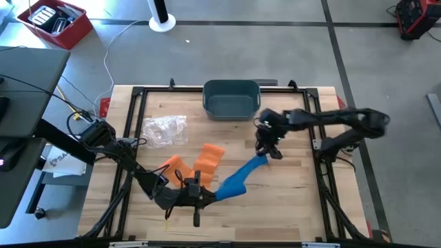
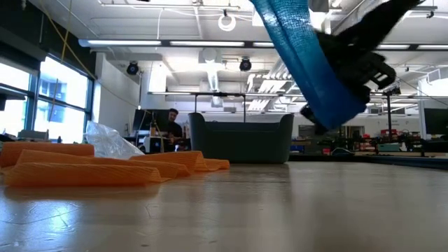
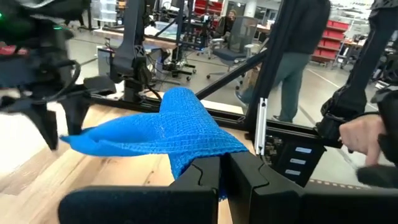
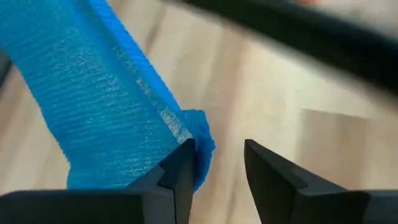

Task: Roll bandage
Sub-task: Roll the blue bandage

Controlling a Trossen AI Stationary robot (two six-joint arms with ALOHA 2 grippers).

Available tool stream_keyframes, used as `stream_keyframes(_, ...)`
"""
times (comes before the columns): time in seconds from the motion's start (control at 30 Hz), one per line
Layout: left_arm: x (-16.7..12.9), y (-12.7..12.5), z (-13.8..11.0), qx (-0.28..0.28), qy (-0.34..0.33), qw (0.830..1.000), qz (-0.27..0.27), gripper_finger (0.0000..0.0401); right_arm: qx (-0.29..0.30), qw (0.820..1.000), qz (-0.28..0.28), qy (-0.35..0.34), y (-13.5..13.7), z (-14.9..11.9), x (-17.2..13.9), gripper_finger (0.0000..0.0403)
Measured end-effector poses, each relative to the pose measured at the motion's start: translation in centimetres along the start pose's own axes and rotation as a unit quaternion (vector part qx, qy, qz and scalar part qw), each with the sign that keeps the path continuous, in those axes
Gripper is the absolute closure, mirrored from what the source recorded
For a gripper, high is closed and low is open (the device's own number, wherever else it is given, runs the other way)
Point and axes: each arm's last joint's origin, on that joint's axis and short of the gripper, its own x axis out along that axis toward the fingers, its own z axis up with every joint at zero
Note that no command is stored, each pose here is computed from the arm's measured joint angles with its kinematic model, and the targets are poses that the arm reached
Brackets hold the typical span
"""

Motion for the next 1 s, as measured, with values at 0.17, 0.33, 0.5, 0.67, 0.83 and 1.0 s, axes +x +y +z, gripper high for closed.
stream_keyframes(0.17,0.0,0.0,0.1,-0.001,-0.002,1.000,0.002,0.0400,0.045,0.993,-0.108,-0.014,3.2,-3.8,-0.9,0.0280)
stream_keyframes(0.33,0.1,0.1,0.0,0.001,0.000,1.000,0.004,0.0400,0.127,0.966,-0.223,-0.035,5.1,-6.8,-1.6,0.0280)
stream_keyframes(0.5,0.1,0.1,0.0,0.005,0.001,1.000,0.003,0.0400,0.155,0.955,-0.234,-0.091,5.7,-7.8,-2.0,0.0280)
stream_keyframes(0.67,0.1,0.2,-0.1,0.030,0.006,1.000,0.004,0.0400,0.134,0.958,-0.201,-0.158,5.4,-7.5,-1.9,0.0279)
stream_keyframes(0.83,0.2,0.4,-0.2,0.031,0.011,0.999,0.008,0.0400,0.149,0.949,-0.218,-0.173,4.4,-6.9,-2.1,0.0266)
stream_keyframes(1.0,0.2,0.5,-0.8,0.049,0.036,0.998,0.014,0.0400,0.159,0.947,-0.233,-0.157,3.3,-5.8,-2.3,0.0210)
